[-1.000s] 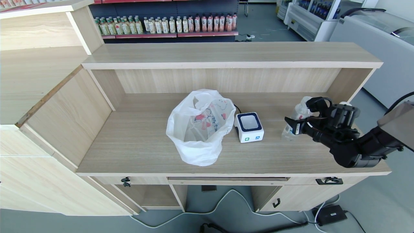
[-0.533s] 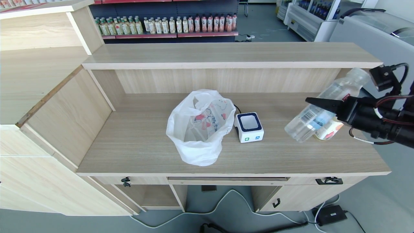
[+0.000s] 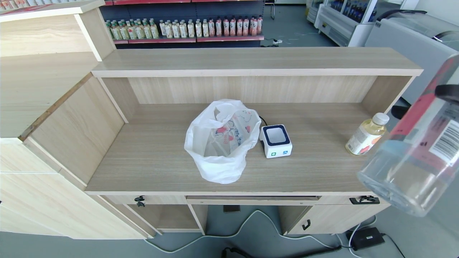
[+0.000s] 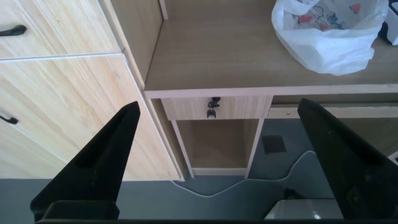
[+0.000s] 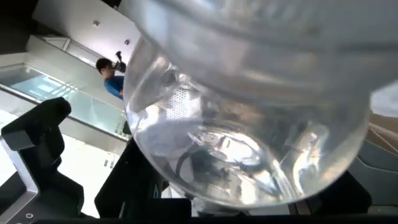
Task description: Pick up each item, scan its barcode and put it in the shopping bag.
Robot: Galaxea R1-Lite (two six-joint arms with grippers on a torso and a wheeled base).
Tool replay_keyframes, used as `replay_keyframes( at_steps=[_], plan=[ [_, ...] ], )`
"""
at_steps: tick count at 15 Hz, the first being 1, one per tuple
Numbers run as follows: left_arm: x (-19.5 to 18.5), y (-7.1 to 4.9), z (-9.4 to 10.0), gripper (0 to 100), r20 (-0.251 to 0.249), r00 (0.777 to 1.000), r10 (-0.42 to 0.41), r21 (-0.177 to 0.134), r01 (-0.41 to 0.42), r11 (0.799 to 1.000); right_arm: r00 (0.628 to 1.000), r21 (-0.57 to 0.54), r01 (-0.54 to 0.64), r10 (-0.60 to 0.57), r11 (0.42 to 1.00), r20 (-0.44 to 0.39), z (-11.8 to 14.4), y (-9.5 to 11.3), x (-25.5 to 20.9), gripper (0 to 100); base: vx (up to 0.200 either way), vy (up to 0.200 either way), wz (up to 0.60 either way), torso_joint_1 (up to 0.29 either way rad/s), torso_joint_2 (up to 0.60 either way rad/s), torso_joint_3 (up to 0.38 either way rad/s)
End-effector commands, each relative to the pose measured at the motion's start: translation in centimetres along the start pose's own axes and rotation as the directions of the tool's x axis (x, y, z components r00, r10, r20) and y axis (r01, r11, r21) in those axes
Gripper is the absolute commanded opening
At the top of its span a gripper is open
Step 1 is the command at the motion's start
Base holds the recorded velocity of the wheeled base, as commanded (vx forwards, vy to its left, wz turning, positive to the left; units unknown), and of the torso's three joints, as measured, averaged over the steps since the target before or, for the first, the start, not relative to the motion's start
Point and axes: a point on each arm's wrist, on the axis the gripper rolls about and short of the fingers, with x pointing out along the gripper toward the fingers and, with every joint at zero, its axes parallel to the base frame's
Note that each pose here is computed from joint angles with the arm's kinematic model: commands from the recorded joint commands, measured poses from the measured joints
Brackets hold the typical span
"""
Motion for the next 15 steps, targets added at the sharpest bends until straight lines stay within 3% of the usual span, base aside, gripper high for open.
replay_keyframes(
  at_steps=[1, 15],
  plan=[
    [0.0, 0.0, 0.0, 100, 0.001, 1.0, 0.002, 0.0, -0.002, 1.0, 0.999, -0.02, -0.048, 0.048, 0.999, -0.002, 0.0, 1.5, -0.1, 0, 0.0, 0.0, 0.0, 0.0, 0.0, 0.0],
    [0.0, 0.0, 0.0, 100, 0.001, 1.0, 0.0, 0.0, 0.0, 1.0, 0.964, 0.007, -0.211, 0.209, 0.977, -0.165, -2.2, 3.0, -1.1, 0, 0.0, 0.0, 0.0, 0.0, 0.0, 0.0]
  ],
)
